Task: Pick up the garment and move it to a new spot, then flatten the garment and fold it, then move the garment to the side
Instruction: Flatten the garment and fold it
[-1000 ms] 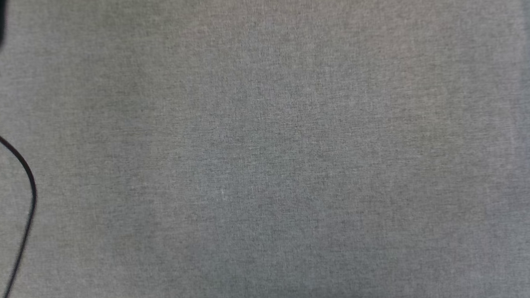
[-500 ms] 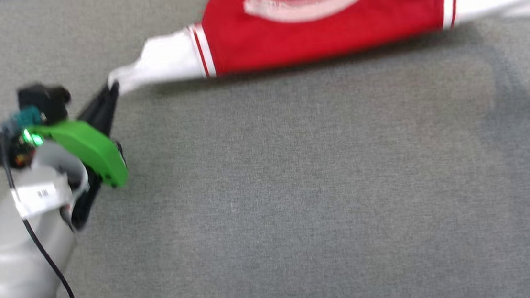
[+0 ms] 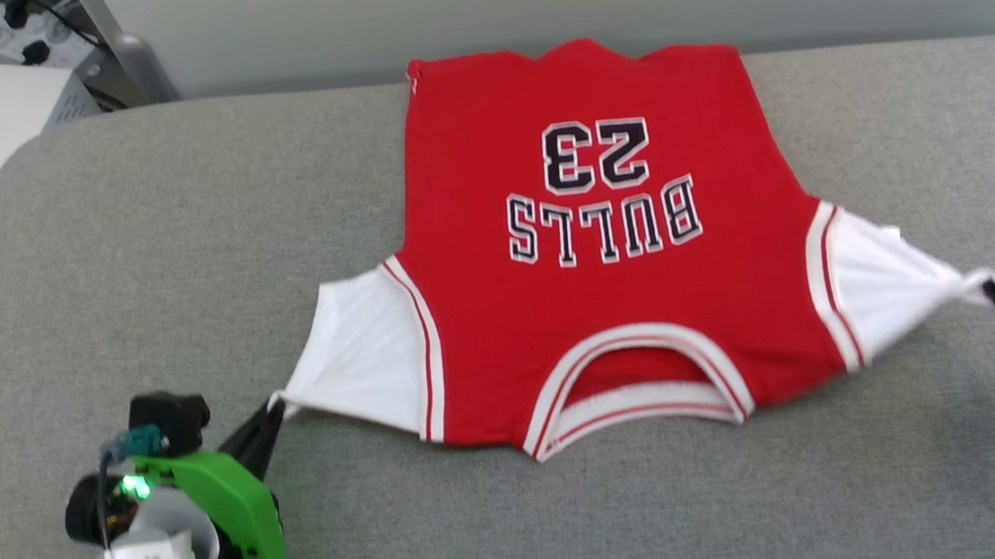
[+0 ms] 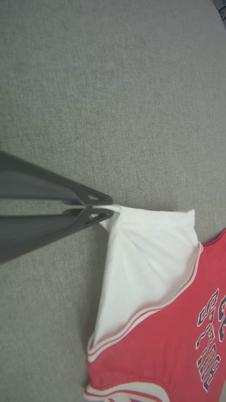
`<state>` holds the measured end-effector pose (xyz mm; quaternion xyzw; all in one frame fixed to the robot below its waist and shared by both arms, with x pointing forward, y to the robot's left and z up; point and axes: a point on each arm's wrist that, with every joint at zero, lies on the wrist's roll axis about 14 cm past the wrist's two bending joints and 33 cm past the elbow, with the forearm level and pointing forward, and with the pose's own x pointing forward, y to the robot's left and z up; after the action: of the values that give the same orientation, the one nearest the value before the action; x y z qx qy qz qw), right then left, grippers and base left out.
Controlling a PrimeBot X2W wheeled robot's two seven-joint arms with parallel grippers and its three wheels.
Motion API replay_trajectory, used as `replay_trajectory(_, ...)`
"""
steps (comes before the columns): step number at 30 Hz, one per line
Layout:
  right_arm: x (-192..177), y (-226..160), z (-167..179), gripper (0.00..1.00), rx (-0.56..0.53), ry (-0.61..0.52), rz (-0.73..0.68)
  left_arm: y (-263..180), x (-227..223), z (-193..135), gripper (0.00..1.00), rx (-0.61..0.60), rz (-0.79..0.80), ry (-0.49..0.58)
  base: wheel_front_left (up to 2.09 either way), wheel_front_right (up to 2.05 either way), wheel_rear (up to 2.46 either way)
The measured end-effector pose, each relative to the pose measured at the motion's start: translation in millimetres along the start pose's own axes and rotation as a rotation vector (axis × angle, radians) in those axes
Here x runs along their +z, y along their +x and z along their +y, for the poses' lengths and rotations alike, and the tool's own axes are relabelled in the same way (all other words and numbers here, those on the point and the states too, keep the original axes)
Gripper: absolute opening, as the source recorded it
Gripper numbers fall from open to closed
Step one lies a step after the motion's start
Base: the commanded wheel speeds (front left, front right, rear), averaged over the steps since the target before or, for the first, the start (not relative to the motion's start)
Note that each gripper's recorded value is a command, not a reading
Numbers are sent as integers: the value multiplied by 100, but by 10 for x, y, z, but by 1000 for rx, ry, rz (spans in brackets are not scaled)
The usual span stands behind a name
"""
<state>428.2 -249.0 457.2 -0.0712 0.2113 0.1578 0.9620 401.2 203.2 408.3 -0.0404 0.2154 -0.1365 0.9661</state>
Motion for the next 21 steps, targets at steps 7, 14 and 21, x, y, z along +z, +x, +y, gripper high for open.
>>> replay_trajectory(7, -363, -403, 104, 0, 14, 50, 79, -326, -203, -130, 0, -15, 34, 1, 0, 0, 0)
replay_trajectory(14, -707, -717, 280, 0, 42, 146, 198, -675, -436, -137, 0, 10, 83, -41, 0, 0, 0)
replay_trajectory(21, -935, -924, 351, 0, 51, 211, 288, -824, -503, -314, 0, -36, 105, -52, 0, 0, 0)
